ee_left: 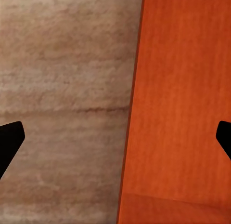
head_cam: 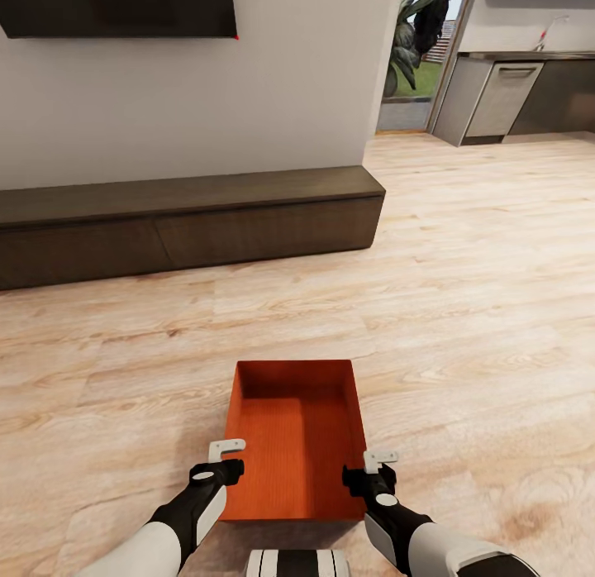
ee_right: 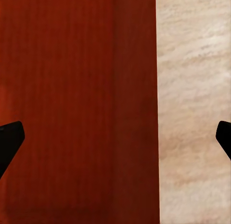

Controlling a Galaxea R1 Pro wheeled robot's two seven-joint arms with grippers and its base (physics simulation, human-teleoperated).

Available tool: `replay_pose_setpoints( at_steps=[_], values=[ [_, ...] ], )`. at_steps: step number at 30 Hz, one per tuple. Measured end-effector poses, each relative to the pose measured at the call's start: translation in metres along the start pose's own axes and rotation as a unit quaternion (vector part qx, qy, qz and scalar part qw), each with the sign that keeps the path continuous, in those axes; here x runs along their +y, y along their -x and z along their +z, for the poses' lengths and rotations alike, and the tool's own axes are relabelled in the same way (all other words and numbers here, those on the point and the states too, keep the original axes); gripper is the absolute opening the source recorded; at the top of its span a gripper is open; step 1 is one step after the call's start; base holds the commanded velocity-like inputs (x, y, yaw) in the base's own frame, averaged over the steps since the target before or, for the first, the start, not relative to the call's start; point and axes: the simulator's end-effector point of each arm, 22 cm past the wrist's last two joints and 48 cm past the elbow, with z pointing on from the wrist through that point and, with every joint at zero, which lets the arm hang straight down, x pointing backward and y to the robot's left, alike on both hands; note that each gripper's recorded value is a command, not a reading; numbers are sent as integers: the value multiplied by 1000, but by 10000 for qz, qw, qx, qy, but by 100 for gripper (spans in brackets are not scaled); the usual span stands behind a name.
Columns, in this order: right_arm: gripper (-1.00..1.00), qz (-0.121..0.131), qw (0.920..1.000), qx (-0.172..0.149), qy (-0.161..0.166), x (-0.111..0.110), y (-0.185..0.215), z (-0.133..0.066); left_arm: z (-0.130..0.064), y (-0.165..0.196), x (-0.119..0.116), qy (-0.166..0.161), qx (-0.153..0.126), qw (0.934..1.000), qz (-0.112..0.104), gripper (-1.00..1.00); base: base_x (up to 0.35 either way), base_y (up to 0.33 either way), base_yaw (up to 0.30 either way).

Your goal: Move the two storage containers from the living room to the garage. In the garage, place one container on the floor and stack the other container on top of it (either order is fine).

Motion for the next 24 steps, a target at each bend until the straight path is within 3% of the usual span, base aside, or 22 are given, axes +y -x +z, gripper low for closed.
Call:
replay_pose_setpoints(
  at_steps=[16, 17, 18, 19, 24],
  values=[
    [100, -2, 10000, -10, 3, 1, 0, 0, 0, 0, 0, 0, 0, 10000, 10, 100, 0, 0, 0],
    [-100, -2, 10000, -12, 3, 1, 1, 0, 0, 0, 0, 0, 1, 10000, 9, 100, 0, 0, 0],
    [-100, -2, 10000, -13, 2, 1, 1, 0, 0, 0, 0, 1, 3, 10000, 6, 100, 0, 0, 0],
    [-100, -2, 10000, -14, 3, 1, 1, 0, 0, -1, 0, 3, 13, 10000, 5, -100, 0, 0, 0],
    [-100, 23, 10000, -17, -38, -1, 1, 0, 0, -4, 1, 11, 47, 10000, -10, -100, 0, 0, 0]
  ],
)
